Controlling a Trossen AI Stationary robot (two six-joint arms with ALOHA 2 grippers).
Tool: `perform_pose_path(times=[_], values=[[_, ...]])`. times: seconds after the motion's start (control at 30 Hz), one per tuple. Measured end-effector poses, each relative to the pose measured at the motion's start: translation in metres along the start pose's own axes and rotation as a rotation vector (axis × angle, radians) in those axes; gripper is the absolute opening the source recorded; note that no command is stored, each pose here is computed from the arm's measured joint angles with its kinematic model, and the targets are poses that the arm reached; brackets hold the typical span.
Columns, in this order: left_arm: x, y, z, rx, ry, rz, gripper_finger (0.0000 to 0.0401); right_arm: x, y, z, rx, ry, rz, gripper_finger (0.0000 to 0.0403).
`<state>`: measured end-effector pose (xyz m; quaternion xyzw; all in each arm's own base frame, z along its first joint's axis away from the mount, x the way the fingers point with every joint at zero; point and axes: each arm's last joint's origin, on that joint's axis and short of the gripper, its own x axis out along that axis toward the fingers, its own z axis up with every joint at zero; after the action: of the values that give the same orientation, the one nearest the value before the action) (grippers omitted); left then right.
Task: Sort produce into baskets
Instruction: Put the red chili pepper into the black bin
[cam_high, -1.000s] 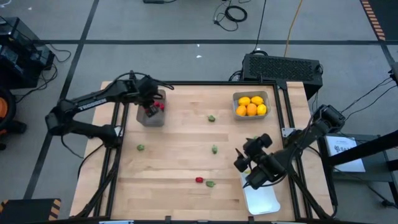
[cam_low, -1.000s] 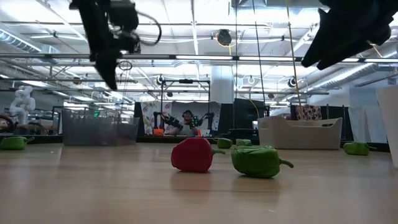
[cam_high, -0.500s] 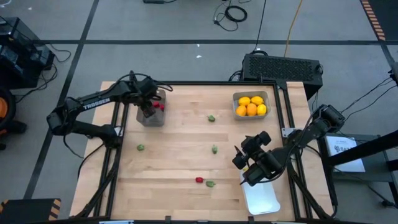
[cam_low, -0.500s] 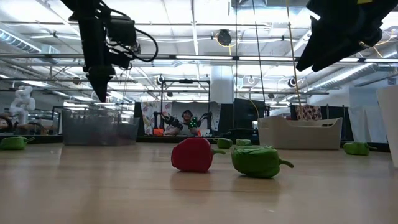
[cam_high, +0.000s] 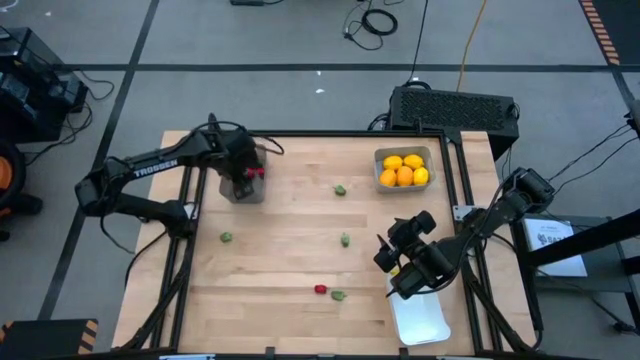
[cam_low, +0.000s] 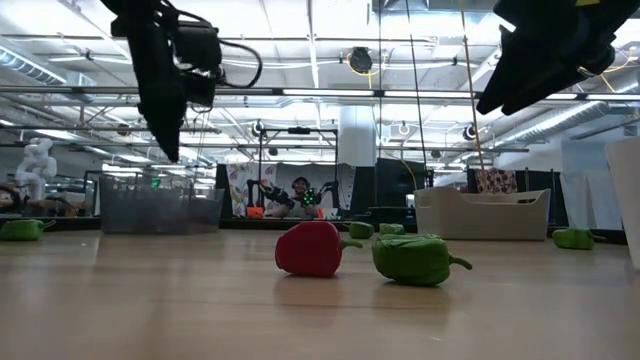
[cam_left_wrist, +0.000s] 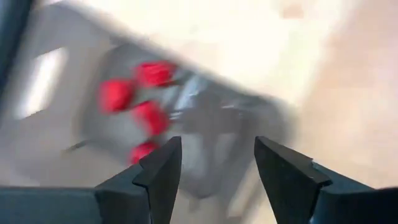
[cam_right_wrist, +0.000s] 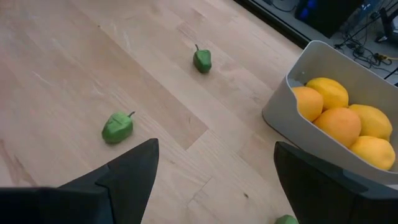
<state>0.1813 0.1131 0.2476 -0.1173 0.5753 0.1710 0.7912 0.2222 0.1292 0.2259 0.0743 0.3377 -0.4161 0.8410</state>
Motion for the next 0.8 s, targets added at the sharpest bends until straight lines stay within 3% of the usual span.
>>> perform_pose_path(times=[0.23,0.5,0.8], values=[[-0.001,-0.048,0.014,0.211,-0.135,-0.125,0.021,0.0,0.0,0.0,-0.004,0.0,-0.001,0.0309],[-0.009,-0.124,0.025,0.489,-0.387,-0.309,0.021,0.0,0.001,0.0,0.002,-0.001,0.004,0.0309],[0.033,-0.215,0.029,0.697,-0.486,-0.462,0.0209,0.0,0.003,0.0,-0.015,-0.005,0.021,0.0309]])
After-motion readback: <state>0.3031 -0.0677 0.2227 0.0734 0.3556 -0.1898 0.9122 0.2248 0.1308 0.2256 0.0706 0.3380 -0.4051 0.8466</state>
